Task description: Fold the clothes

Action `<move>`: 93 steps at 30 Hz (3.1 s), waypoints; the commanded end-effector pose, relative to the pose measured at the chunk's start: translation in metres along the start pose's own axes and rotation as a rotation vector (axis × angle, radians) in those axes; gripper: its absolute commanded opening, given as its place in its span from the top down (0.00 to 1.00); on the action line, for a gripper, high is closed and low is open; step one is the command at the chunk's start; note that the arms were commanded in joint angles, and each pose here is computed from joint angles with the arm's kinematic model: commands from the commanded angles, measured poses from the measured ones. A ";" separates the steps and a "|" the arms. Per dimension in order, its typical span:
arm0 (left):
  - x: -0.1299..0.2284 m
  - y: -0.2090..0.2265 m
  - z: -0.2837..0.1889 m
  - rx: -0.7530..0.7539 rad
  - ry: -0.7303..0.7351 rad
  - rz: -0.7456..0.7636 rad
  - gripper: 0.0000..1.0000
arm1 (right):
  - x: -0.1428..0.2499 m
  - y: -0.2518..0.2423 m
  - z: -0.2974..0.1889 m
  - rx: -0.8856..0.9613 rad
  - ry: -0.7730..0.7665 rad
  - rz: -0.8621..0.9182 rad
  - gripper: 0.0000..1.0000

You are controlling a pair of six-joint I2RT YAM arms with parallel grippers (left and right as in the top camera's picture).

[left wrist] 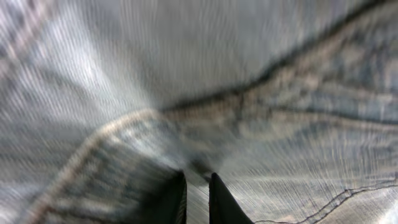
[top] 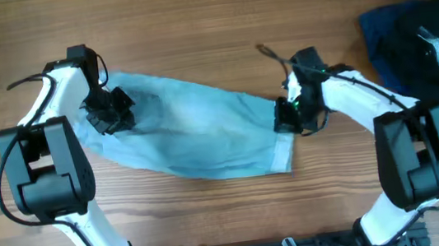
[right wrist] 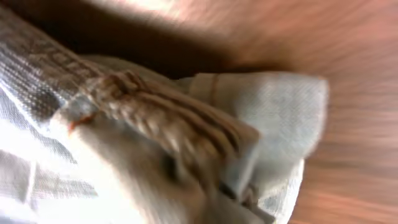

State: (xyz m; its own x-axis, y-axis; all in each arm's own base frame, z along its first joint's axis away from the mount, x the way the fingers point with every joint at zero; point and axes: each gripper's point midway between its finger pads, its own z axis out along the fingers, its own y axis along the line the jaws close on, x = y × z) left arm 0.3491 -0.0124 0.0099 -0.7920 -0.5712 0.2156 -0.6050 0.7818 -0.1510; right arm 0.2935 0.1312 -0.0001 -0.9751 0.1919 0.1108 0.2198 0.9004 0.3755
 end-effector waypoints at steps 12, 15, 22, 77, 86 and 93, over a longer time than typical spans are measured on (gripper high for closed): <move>0.072 -0.074 0.026 0.049 0.130 0.145 0.95 | -0.136 -0.014 -0.108 0.148 -0.413 0.003 0.96; 0.079 -0.080 0.024 0.025 0.099 0.188 0.96 | -0.112 0.021 -0.134 0.051 -0.310 -0.077 0.96; 0.054 -0.063 0.006 -0.098 -0.075 0.258 0.93 | -0.009 0.037 -0.044 0.077 0.019 -0.227 0.96; 0.008 -0.018 -0.070 -0.109 -0.305 0.109 0.00 | -0.115 -0.057 -0.100 0.077 -0.214 -0.246 0.00; 0.006 -0.015 -0.071 -0.109 -0.306 0.099 0.00 | -0.102 -0.046 -0.057 -0.089 -0.087 -0.261 0.01; 0.006 -0.015 -0.070 -0.111 -0.304 0.099 0.00 | -0.090 -0.055 -0.032 -0.099 0.008 -0.223 0.00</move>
State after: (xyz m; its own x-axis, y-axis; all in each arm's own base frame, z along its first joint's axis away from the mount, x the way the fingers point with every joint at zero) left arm 0.3587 -0.0126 0.0813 -0.8440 -0.5285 -0.0910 -0.5254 0.8489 -0.0579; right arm 0.3794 0.0443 0.0159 -0.9995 0.0117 -0.0287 -0.0024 0.8935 0.4491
